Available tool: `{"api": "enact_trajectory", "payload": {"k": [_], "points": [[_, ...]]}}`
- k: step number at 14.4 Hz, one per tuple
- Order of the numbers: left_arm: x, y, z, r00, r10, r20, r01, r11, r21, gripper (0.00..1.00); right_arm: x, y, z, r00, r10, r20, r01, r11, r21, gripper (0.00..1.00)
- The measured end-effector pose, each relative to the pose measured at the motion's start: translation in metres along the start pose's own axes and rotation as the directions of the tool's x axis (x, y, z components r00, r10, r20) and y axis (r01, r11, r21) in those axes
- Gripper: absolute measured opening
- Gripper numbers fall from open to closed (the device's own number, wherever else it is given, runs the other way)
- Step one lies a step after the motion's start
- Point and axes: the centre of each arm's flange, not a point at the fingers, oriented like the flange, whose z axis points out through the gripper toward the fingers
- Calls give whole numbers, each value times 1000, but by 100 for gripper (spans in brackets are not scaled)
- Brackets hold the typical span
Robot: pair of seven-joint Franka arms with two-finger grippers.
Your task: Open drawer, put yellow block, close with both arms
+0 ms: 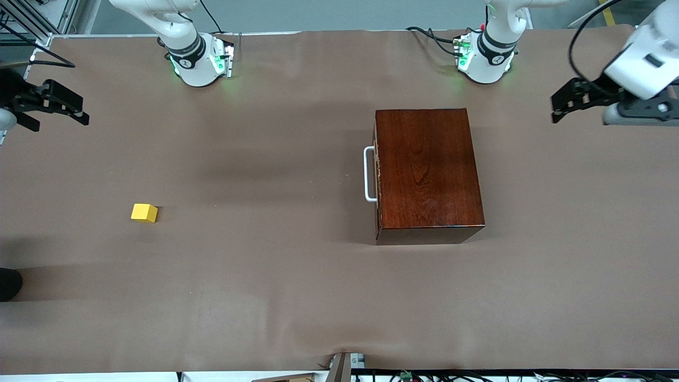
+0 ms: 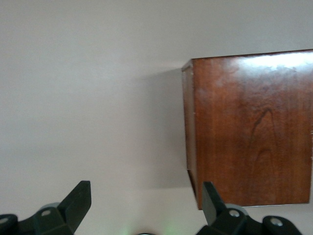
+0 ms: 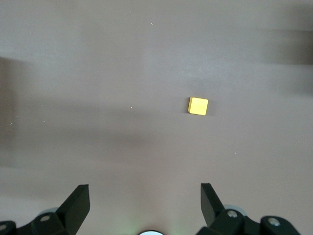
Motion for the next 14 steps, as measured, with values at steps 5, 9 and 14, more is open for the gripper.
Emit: {"api": "enact_trajectory", "payload": {"k": [5,9,14], "points": [[14,89,26,999,-33,41,33,999,-1,100,0,3,0,1000,6,0,-6,1000,2,100],[16,165,56,995,-63,74,63,998,7,100,0,3,0,1000,6,0,-6,1000,4,100],[9,254,103,998,-23,67,23,1000,4,100,0,3,0,1000,6,0,-6,1000,5,100]]}}
